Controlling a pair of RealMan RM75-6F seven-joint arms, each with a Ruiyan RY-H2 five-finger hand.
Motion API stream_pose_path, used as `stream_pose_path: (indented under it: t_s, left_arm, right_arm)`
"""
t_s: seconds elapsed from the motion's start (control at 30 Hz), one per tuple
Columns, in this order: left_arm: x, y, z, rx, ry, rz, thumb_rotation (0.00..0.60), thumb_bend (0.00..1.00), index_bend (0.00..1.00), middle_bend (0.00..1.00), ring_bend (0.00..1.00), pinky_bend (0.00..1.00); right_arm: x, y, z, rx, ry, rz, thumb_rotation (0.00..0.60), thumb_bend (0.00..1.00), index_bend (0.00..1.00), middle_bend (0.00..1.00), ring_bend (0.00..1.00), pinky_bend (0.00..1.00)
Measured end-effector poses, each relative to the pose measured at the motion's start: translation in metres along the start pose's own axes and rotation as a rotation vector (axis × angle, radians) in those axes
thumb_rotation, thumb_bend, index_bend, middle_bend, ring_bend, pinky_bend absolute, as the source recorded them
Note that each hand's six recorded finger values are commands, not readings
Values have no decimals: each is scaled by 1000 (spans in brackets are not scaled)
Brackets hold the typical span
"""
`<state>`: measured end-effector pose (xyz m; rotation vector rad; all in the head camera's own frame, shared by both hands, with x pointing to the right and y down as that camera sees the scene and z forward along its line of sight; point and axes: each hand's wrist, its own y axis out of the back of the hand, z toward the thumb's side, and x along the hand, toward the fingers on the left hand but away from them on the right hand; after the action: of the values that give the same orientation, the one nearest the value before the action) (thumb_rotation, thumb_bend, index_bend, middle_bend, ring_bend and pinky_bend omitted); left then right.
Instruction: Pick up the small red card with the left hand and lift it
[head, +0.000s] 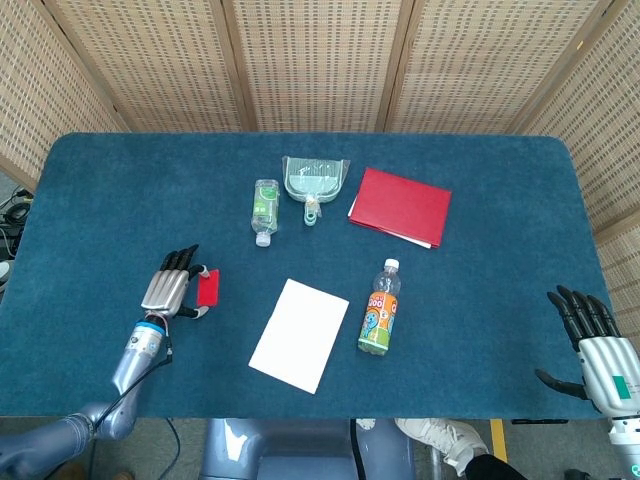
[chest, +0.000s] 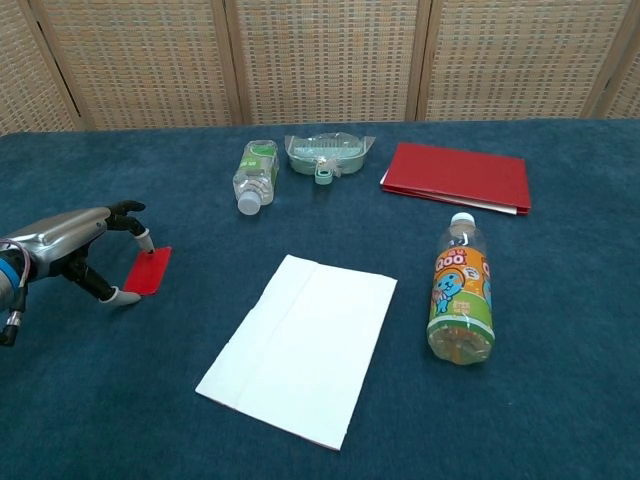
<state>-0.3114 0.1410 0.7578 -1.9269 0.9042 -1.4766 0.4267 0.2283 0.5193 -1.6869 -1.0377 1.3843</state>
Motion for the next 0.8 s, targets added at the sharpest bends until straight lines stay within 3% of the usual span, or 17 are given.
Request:
stream_pose_path:
  t_s: [0.43,0.8]
  left_arm:
    - [-2,24,4,-32,-22,48,600,216,355,0,0,0]
    - [-24,23,9,18,-47,-25,600,214,357,0,0,0]
  right_arm:
    - [0,0,0,-1,-1,0,600,0,0,0,0,0]
    - [0,-1,1,1,1,4,600,0,0,0,0,0]
